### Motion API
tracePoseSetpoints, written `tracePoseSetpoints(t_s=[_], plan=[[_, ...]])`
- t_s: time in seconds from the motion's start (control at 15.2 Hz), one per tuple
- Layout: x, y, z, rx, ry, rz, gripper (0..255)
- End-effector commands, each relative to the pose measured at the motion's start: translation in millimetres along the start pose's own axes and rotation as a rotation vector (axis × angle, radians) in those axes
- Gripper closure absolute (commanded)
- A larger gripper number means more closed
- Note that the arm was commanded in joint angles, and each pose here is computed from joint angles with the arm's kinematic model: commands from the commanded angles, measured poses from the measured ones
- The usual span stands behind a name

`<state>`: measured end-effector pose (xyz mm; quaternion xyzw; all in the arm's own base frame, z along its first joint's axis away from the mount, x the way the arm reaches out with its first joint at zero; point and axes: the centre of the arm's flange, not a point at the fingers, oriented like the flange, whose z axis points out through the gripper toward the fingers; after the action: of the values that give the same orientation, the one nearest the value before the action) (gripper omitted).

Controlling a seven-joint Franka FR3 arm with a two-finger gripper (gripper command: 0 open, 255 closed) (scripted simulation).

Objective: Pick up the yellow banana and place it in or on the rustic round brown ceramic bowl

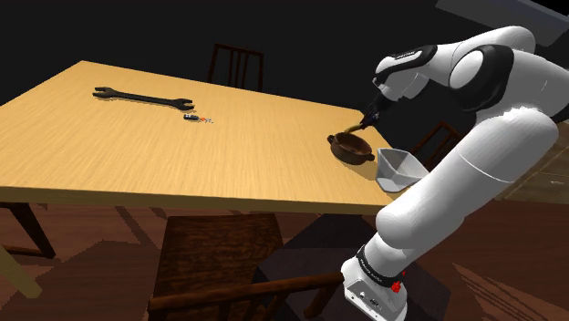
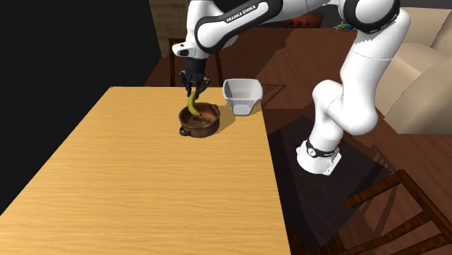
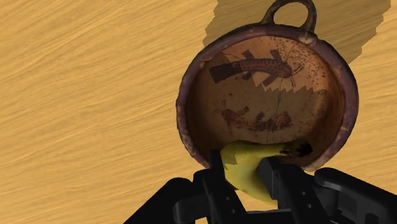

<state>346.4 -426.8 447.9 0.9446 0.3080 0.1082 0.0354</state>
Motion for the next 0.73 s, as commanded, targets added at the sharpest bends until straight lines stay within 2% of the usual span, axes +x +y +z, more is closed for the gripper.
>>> tracePoseSetpoints(t_s=[0.0, 0.66], plan=[[-3, -1, 9, 0.0, 0.0, -0.001, 255], [-13, -8, 60, 0.0, 0.0, -0.001, 255]])
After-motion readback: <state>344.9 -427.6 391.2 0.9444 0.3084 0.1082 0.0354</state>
